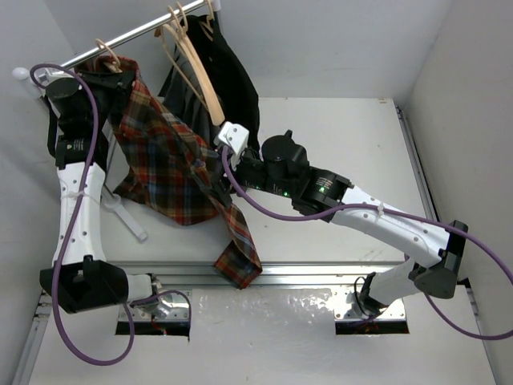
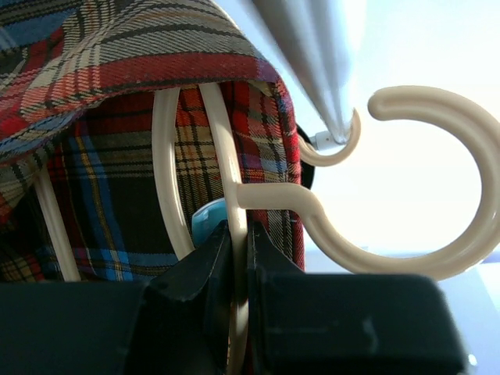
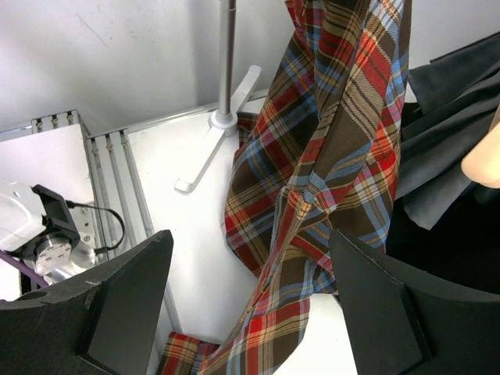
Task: Place the shirt on the hanger
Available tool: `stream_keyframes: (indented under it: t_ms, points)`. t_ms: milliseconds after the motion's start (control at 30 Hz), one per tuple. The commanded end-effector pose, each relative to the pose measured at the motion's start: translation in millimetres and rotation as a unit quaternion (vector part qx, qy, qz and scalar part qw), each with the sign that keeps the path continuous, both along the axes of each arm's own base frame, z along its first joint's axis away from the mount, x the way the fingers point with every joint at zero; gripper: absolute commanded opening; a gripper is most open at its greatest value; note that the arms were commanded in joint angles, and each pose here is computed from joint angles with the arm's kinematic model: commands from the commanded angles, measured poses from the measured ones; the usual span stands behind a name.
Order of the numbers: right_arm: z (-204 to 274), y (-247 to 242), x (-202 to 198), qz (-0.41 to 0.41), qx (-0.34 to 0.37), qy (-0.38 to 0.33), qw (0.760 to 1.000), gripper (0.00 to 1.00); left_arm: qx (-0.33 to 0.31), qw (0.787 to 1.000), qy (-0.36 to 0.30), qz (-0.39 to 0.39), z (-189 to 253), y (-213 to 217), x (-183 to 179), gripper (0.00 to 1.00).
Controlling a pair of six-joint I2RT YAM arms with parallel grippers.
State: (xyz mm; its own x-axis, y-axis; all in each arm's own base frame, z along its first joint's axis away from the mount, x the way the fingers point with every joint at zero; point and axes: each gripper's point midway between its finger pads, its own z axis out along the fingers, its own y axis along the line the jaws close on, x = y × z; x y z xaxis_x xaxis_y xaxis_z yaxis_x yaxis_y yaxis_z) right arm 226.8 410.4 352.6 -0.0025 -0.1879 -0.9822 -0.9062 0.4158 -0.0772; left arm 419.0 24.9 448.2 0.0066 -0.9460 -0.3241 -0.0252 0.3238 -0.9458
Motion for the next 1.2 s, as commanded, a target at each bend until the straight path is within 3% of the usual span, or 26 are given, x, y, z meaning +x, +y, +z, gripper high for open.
stream_keyframes:
  t_ms: [0, 167, 300, 500, 800, 900, 1033, 1067, 1167]
  points:
    - [16, 6, -1, 0.01, 0.028, -0.012, 0.999, 0.81, 0.047, 0.991, -0.122, -0.009, 82, -8, -18, 0.0]
    - [7, 15, 17, -0.019, 0.006, -0.009, 1.0, 0.78, 0.121, 0.99, -0.069, -0.027, 55, -16, -19, 0.0]
    - [20, 28, 49, -0.052, 0.002, -0.012, 0.999, 0.78, 0.106, 0.991, -0.049, -0.065, 41, -29, -25, 0.0]
    - [75, 65, 67, -0.017, 0.09, -0.022, 0.996, 0.82, 0.096, 0.991, -0.04, -0.084, 35, -37, -35, 0.0]
    - [38, 109, 102, -0.031, 0.07, -0.014, 0.997, 0.79, 0.094, 0.989, -0.029, -0.106, 27, -46, -46, 0.0]
    - [21, 118, 113, -0.044, 0.059, -0.014, 0.997, 0.71, 0.092, 0.989, -0.025, -0.112, 22, -48, -49, 0.0]
    - [2, 124, 120, -0.049, 0.05, -0.009, 0.998, 0.5, 0.103, 0.988, -0.02, -0.113, 19, -48, -51, 0.0]
    - [0, 125, 121, -0.049, 0.053, -0.008, 0.997, 0.34, 0.103, 0.988, -0.019, -0.115, 18, -50, -52, 0.0]
    - [2, 127, 122, -0.052, 0.064, -0.01, 0.997, 0.07, 0.105, 0.987, -0.012, -0.122, 12, -51, -53, 0.0]
